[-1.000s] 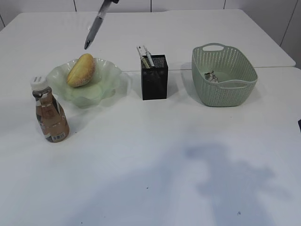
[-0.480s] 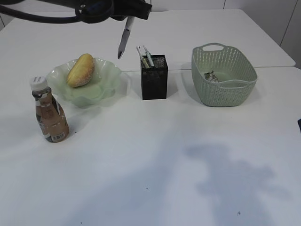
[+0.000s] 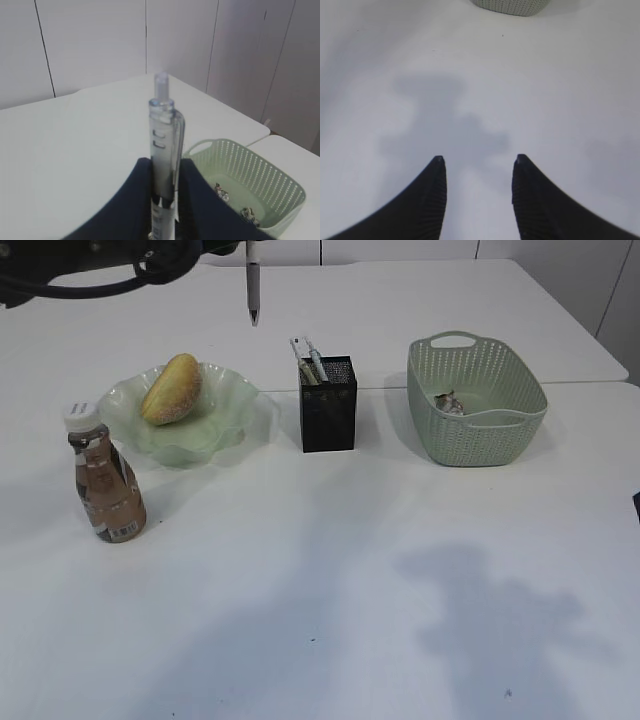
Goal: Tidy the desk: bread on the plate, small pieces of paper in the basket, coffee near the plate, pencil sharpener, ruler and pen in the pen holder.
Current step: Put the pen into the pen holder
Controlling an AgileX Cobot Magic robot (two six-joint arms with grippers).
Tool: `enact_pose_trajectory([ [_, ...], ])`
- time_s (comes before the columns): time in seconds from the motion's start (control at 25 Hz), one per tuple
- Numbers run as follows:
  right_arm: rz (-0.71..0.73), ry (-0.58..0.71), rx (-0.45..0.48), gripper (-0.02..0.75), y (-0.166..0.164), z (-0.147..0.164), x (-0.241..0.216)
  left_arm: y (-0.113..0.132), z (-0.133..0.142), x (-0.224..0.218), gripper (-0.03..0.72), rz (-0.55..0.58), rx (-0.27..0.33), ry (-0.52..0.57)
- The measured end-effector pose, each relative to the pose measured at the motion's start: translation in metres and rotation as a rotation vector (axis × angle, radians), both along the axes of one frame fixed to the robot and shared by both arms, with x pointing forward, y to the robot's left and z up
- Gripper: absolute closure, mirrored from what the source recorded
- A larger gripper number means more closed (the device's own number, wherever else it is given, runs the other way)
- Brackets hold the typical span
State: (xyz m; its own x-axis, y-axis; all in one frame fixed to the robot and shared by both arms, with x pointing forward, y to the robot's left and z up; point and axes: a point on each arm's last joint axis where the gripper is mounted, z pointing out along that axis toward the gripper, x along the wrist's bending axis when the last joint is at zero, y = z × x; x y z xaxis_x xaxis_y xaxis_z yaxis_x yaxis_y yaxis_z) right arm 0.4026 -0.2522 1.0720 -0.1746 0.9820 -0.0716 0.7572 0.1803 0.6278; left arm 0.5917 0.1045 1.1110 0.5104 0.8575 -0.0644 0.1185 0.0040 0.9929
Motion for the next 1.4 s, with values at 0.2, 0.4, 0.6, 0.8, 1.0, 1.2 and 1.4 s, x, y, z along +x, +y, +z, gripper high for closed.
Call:
enact_pose_trajectory([
  [0.2, 0.001, 0.000, -0.001, 0.385, 0.000, 0.000, 0.000, -0.008, -0.015, 0.011, 0.610, -0.021, -0.028, -0.036],
  [0.4, 0.010, -0.001, -0.008, 0.385, 0.000, 0.000, 0.000, -0.014, -0.034, 0.023, 0.610, -0.040, -0.069, -0.087],
  [0.6, 0.014, -0.001, -0.012, 0.385, 0.000, 0.000, 0.000, -0.014, -0.056, 0.039, 0.610, -0.052, -0.128, -0.164],
  [0.8, 0.019, -0.001, -0.015, 0.385, 0.000, 0.000, 0.000, -0.014, -0.071, 0.046, 0.610, -0.053, -0.150, -0.186],
  [1.0, 0.019, -0.001, -0.015, 0.385, 0.000, 0.000, 0.000, -0.016, -0.081, 0.049, 0.610, -0.060, -0.160, -0.195],
  [1.2, 0.019, -0.001, -0.016, 0.385, 0.000, 0.000, 0.000, -0.016, -0.086, 0.051, 0.610, -0.063, -0.164, -0.197],
  [1.4, 0.019, -0.001, -0.016, 0.385, 0.000, 0.000, 0.000, -0.017, -0.086, 0.050, 0.610, -0.066, -0.166, -0.202],
])
